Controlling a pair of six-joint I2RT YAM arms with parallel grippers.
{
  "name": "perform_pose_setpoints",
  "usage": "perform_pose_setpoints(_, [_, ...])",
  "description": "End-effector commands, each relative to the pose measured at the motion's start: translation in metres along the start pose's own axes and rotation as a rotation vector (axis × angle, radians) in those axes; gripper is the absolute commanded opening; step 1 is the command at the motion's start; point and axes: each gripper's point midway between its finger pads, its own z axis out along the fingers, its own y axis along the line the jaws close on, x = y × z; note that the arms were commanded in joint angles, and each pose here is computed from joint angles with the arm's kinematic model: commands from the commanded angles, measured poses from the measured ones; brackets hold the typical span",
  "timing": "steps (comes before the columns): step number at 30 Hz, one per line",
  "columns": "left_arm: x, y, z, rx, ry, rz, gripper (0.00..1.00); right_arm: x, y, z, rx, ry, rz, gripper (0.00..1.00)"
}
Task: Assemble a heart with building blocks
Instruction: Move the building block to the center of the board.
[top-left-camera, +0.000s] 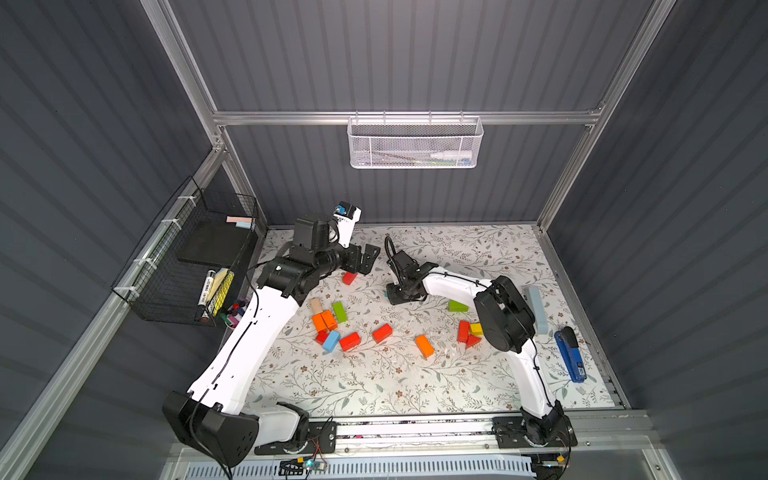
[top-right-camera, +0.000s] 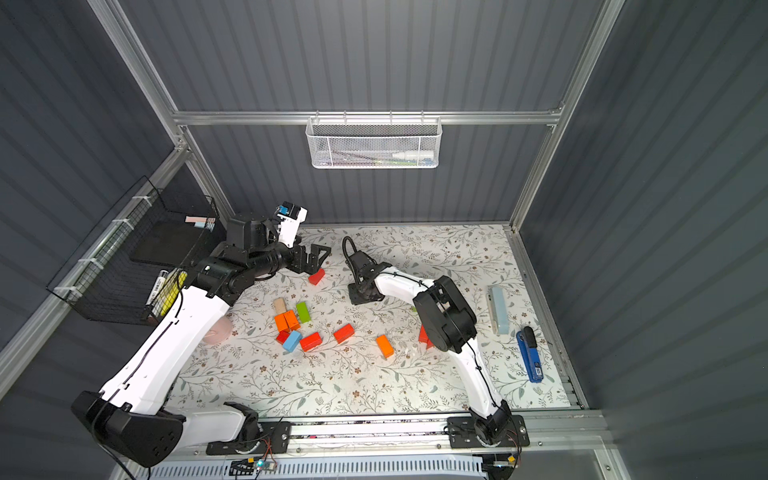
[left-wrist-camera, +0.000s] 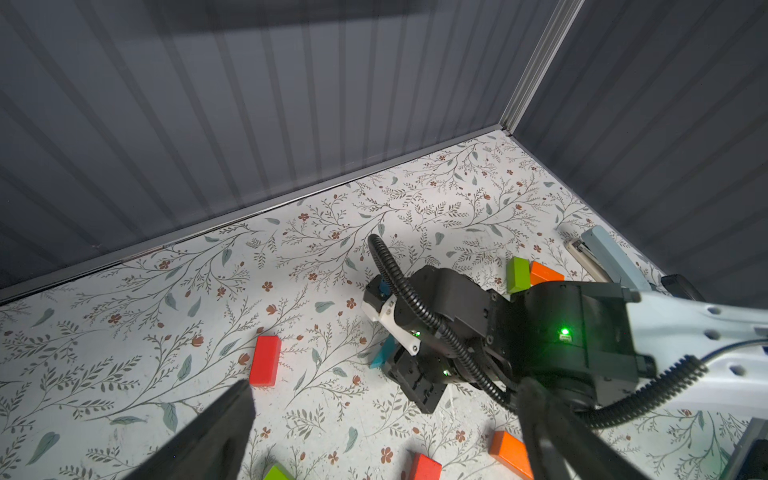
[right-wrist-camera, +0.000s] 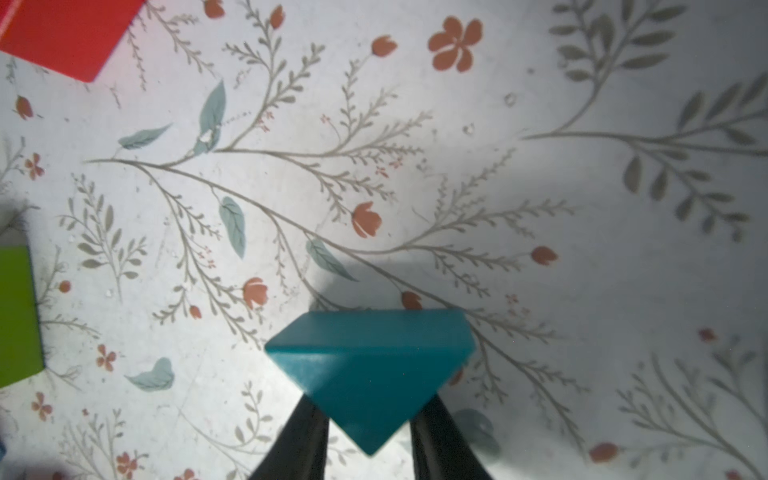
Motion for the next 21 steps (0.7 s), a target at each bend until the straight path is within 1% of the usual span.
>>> perform_pose_setpoints(1, [-0.009,-0.002,-0.007,0.012,-0.056,0.023,0.99,-0.003,0.001,0.003,0.055,-0.002,0.083,0.32])
perform_pose_setpoints(3, [-0.011,-0.003,-0.008,0.015,-0.066,0.026,0.99,-0.009,0.004,0.004,0.056,-0.02,0.138,0.29])
perform_pose_setpoints(5, [0.002,-0.002,-0.001,0.02,-0.039,0.018,0.99,-0.014,0.01,0.006,0.032,-0.028,0.183,0.29])
perform_pose_setpoints(9, [0.003,-0.004,-0.001,0.033,-0.049,0.017,0.99,-0.022,0.019,0.013,0.008,-0.034,0.228,0.29])
perform_pose_setpoints(14, [0.003,-0.005,0.002,0.04,-0.051,0.015,0.99,-0.03,0.027,0.017,-0.017,-0.042,0.246,0.29])
perform_pose_setpoints(21, [0.004,-0.005,0.006,0.05,-0.052,0.014,0.99,-0.031,0.03,0.019,-0.025,-0.04,0.247,0.29])
